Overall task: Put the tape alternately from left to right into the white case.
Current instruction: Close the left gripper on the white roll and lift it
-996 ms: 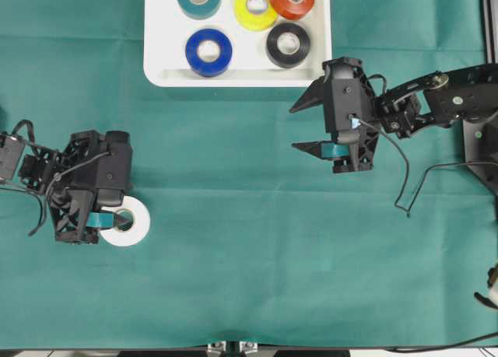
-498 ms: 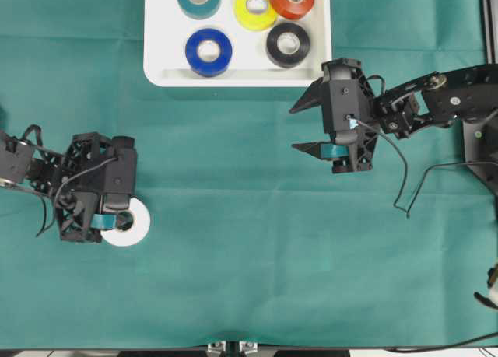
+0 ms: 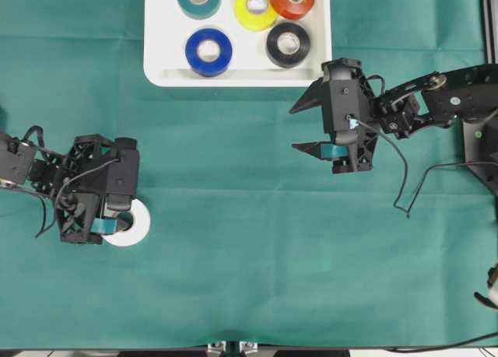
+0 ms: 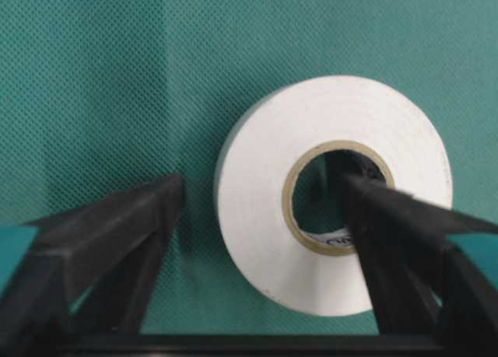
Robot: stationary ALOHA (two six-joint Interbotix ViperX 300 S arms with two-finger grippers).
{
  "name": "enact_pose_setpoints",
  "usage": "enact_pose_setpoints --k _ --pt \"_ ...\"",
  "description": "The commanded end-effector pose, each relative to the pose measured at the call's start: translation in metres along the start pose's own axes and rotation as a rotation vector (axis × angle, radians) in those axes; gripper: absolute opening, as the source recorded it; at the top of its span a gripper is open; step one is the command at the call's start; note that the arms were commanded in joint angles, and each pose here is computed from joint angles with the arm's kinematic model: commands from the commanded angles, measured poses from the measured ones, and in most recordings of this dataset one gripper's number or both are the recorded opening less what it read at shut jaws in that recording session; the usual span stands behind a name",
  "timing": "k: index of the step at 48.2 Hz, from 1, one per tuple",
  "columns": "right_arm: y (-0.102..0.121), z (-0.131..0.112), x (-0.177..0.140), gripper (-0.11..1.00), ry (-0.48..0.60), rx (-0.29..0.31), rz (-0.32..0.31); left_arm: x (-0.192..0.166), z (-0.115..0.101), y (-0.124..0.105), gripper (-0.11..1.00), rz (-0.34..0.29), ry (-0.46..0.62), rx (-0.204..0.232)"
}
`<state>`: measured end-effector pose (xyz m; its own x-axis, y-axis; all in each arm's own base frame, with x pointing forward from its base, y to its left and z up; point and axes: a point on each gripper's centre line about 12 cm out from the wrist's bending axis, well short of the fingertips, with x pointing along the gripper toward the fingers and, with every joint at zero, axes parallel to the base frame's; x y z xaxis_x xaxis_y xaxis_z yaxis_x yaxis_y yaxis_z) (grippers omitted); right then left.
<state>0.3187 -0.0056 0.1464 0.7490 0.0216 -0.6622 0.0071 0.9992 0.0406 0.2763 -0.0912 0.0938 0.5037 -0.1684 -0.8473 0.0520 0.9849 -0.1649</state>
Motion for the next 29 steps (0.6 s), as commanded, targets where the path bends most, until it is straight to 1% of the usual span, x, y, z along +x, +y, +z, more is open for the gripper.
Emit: enact_pose_setpoints --k 1,2,4,7,9,19,29 --pt "0.001 0.010 -0.001 0.75 -0.029 0.002 0.006 -0.007 0.009 -0.002 0.28 -0.011 -0.038 -0.001" --pt "0.001 0.010 -0.001 0.75 -0.029 0.002 0.006 -0.008 0.010 -0.002 0.21 -0.011 -0.042 -0.001" --pt "0.001 0.010 -0.002 0.75 -0.030 0.002 0.006 -0.009 0.010 -0.002 0.12 -0.013 -0.047 0.001" --pt "0.001 0.010 -0.002 0.75 -0.030 0.002 0.006 -0.012 0.011 -0.003 0.02 -0.016 -0.055 -0.001" --pt "0.001 0.010 -0.002 0.75 -0.030 0.002 0.006 -0.013 0.011 -0.003 -0.02 -0.017 -0.059 -0.001" --pt "0.001 0.010 -0.002 0.76 -0.030 0.002 0.006 -0.015 0.013 -0.003 -0.03 -0.020 -0.066 0.001" --pt "0.001 0.010 -0.002 0.76 -0.031 0.002 0.005 -0.029 0.025 -0.005 -0.03 -0.031 -0.116 0.001"
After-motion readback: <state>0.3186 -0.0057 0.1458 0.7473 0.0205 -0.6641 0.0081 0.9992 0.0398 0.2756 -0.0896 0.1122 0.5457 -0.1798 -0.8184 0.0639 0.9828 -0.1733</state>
